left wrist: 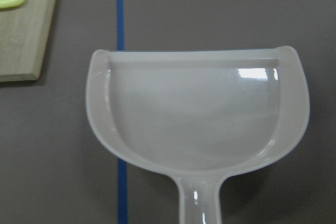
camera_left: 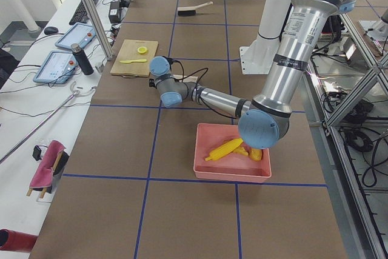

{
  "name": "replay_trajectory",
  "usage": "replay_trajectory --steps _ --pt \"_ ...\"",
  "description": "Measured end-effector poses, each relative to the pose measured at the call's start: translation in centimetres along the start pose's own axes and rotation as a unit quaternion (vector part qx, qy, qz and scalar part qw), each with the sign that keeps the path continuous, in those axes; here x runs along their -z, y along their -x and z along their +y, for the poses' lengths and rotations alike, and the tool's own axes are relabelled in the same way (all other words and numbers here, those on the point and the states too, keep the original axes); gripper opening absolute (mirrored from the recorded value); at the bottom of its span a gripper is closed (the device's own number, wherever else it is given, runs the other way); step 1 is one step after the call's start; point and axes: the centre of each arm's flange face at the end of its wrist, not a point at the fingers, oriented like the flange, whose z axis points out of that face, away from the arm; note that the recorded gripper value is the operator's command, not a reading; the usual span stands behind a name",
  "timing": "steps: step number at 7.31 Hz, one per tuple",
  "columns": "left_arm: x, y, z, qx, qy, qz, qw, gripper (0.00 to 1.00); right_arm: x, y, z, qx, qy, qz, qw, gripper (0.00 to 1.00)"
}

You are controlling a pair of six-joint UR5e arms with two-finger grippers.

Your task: Sweep and dump trash into bin

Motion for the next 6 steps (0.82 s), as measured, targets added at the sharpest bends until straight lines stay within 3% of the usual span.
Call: replay_trajectory --steps 1,3,4,6 --pt "2.1 1.7 0.6 0.063 0.003 -0.033 0.9974 0.99 0.1 0.1 -0.2 0.003 -0.004 0.000 1.0000 1.00" --pt "7.8 4.7 1.1 0.212 0.027 -0.097 0.9722 0.99 0.3 0.3 -0.3 0.010 -0.013 -0.001 0.9999 1.00" --pt "11.2 5.2 0.9 0.281 0.060 -0.114 0.9512 0.99 0.2 0.2 -0.2 0.010 -0.013 -0.001 0.9999 1.00" --pt "16.5 4.5 2.5 0.408 0.118 -0.131 0.8955 0.99 -0.1 -0.1 0.1 0.008 -0.011 -0.001 0.9999 1.00"
